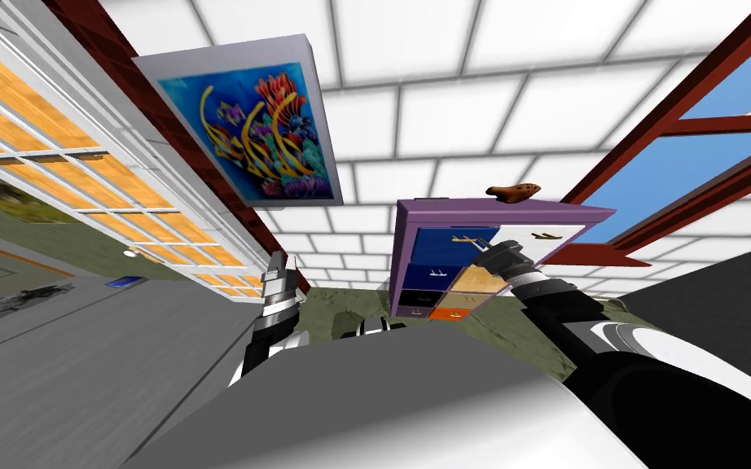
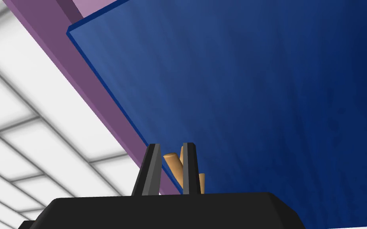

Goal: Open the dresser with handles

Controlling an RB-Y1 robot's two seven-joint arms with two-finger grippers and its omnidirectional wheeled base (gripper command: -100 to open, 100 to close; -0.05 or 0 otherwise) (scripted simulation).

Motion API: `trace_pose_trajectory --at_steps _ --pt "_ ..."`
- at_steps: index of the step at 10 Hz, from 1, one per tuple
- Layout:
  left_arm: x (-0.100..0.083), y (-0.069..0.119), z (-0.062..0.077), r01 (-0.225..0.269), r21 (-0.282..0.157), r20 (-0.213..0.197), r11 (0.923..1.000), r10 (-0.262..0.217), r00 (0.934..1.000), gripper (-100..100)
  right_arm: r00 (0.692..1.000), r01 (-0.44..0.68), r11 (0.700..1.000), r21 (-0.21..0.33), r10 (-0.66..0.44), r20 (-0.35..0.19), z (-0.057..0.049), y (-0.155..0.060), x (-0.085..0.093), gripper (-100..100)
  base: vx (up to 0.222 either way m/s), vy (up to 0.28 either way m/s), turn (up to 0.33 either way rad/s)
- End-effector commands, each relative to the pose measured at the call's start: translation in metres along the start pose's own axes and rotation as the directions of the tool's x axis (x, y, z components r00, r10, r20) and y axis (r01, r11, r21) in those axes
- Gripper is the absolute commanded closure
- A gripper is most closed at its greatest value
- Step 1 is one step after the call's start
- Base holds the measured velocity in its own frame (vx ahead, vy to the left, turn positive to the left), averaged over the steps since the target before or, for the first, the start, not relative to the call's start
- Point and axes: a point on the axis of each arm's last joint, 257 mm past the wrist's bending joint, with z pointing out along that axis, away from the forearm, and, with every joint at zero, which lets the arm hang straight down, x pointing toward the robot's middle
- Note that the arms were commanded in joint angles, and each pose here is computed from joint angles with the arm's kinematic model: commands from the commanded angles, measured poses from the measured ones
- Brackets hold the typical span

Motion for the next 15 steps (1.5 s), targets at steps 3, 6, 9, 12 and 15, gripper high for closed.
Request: trace_pose_trajectory --at_steps 3,6,9,12,15 --pt "0.000 0.000 0.000 0.000 0.000 0.000 1.0000 0.000 1.0000 0 1.000 -0.007 1.000 -0.017 0.008 0.012 -0.002 0.004 -0.005 100 -0.135 0.030 -0.031" --pt "0.000 0.000 0.000 0.000 0.000 0.000 1.0000 0.000 1.0000 0 1.000 -0.008 1.000 -0.021 0.009 0.023 -0.003 0.004 -0.009 100 -0.201 0.037 -0.047" --pt "0.000 0.000 0.000 0.000 0.000 0.000 1.0000 0.000 1.0000 0 0.999 -0.010 1.000 -0.023 0.011 0.035 -0.006 -0.017 -0.020 -100 0.026 -0.006 -0.077" --pt "0.000 0.000 0.000 0.000 0.000 0.000 1.0000 0.000 1.0000 0 0.999 -0.013 0.999 -0.029 0.014 0.050 -0.008 -0.031 -0.032 -100 0.058 -0.010 -0.046" --pt "0.000 0.000 0.000 0.000 0.000 0.000 1.0000 0.000 1.0000 0 0.997 -0.018 0.999 -0.040 0.021 0.069 -0.009 -0.041 -0.046 -100 0.033 0.000 -0.051"
